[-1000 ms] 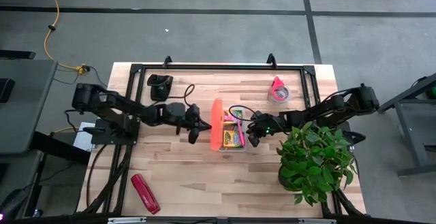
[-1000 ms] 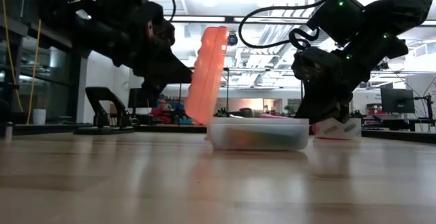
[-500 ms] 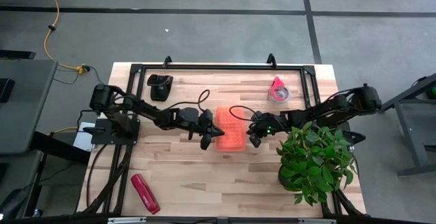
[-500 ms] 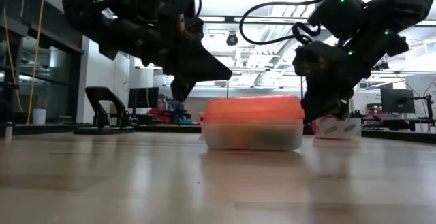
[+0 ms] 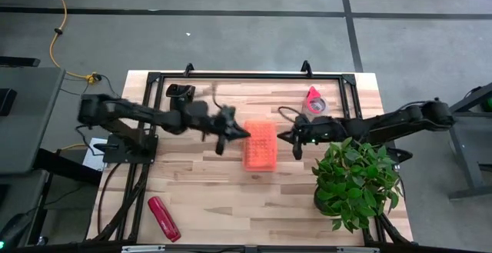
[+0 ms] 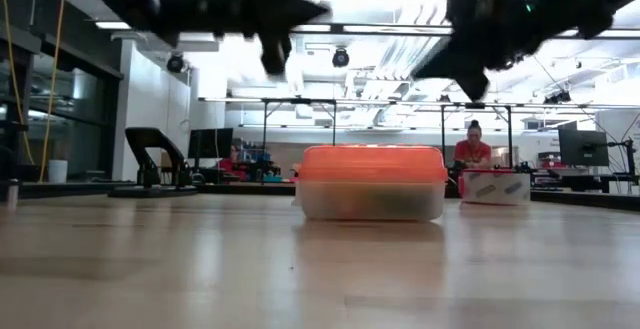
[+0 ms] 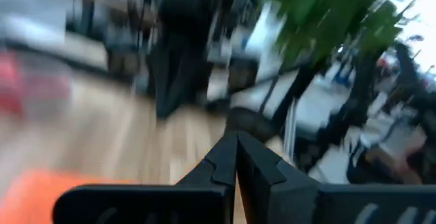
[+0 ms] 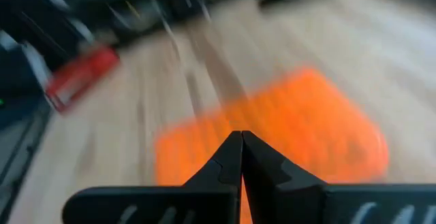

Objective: Pack school essentials
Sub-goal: Close the supply box

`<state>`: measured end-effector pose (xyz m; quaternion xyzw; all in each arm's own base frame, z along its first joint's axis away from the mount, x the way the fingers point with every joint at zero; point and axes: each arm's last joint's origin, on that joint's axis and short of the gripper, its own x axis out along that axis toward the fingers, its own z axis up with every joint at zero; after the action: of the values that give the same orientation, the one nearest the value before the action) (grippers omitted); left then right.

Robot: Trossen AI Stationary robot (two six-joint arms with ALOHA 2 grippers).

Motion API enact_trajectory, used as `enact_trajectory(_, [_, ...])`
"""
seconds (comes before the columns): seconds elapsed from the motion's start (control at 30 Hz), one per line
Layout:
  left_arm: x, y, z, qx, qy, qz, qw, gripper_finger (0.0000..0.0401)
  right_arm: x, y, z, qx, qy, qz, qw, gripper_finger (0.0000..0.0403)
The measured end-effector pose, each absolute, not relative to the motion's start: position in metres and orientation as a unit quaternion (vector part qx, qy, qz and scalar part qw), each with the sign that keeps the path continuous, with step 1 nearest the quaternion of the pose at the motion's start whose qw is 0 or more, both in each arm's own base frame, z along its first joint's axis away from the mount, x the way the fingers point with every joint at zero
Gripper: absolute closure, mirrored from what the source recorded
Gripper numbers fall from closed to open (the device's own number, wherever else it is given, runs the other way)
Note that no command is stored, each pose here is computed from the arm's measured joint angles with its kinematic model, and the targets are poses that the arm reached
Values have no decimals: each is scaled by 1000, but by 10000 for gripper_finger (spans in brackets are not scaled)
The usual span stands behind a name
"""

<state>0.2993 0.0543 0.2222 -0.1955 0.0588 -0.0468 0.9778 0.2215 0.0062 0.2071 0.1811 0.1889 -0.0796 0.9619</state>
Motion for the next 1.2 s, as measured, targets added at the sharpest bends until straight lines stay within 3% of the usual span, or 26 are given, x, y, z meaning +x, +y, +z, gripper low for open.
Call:
enact_trajectory(0.13, [268, 58, 277, -140, -42, -44, 988, 401, 231, 6, 216, 134, 125, -62, 981, 403])
enact_trajectory(0.37, [218, 48, 328, -106, -118, -39, 987, 401, 254, 6, 180, 89, 174, -63, 979, 403])
enact_trajectory(0.8, [188, 39, 343, -105, -126, -35, 986, 401, 276, -6, 126, 119, 224, -15, 967, 403])
enact_trajectory(1.2, [182, 39, 345, -75, -124, -11, 989, 401, 278, -6, 129, 118, 199, -5, 973, 403])
